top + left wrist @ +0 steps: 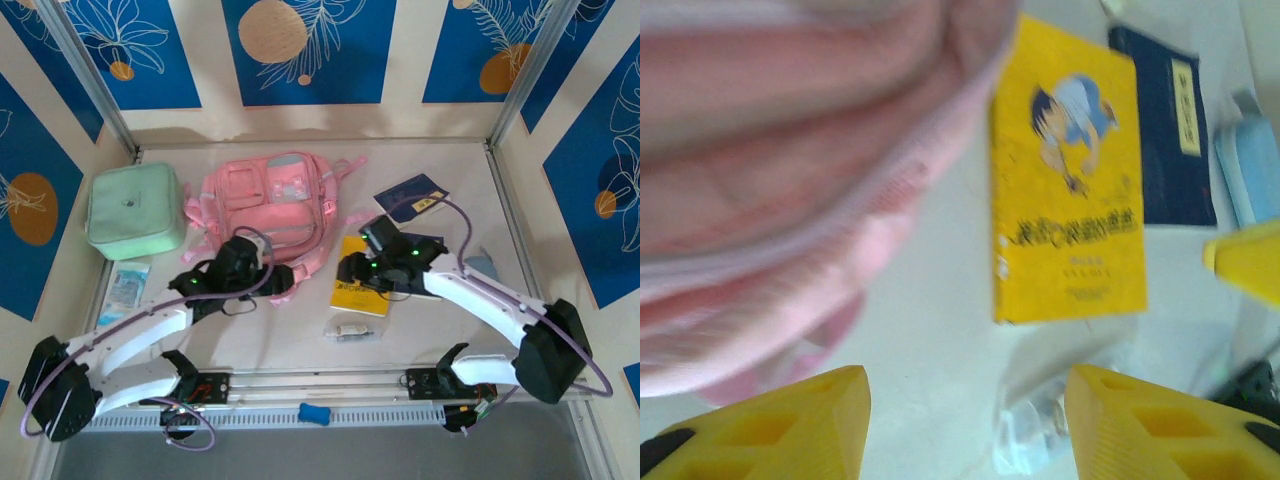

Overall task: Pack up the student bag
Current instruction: Pick up the book from the center of the table.

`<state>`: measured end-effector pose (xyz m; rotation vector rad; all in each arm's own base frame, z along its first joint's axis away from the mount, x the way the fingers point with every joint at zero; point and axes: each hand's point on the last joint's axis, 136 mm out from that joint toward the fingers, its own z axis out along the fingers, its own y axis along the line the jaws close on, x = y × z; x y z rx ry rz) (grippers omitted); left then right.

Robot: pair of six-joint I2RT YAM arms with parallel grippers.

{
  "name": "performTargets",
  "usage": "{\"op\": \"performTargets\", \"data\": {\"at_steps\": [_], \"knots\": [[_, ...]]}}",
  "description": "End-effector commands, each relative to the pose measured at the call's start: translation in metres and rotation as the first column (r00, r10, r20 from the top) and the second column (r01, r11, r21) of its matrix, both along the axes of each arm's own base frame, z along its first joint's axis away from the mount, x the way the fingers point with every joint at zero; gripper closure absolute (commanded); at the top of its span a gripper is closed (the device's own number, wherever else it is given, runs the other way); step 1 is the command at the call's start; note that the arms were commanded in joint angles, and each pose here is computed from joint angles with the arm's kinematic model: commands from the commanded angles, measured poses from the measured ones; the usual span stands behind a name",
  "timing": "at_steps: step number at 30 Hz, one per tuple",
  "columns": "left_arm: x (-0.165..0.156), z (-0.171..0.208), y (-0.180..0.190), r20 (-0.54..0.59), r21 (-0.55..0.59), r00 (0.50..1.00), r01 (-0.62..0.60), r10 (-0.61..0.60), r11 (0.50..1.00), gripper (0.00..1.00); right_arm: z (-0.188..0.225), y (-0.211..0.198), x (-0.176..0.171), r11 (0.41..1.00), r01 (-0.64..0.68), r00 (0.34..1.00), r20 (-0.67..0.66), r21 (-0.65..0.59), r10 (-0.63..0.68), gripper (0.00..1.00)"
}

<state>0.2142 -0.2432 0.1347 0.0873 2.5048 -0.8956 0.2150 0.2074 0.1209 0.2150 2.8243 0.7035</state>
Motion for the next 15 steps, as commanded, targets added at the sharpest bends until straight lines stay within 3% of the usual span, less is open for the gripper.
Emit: {"op": "performTargets", "data": {"at_steps": [1, 4, 8, 15], "knots": [[-0.001, 0.003, -0.038, -0.008, -0.086, 1.0, 0.011, -0.011, 0.996, 0.46, -0.017, -0.028, -0.028, 1.0, -0.001, 0.992, -0.128, 0.028, 0.005, 0.4], [-0.004, -0.001, -0.068, 0.025, -0.086, 0.998, 0.061, -0.059, 0.994, 0.44, -0.026, -0.044, -0.031, 0.998, 0.022, 0.992, -0.126, 0.052, -0.015, 0.4], [0.004, -0.016, -0.094, 0.015, -0.101, 0.999, 0.051, -0.05, 0.994, 0.43, -0.039, -0.05, -0.025, 0.98, 0.095, 0.985, -0.16, 0.175, -0.067, 0.42], [0.02, -0.046, -0.117, -0.005, -0.063, 1.0, 0.029, -0.029, 0.998, 0.44, -0.057, -0.06, -0.012, 0.98, 0.119, 0.98, -0.178, 0.158, -0.09, 0.44]]}}
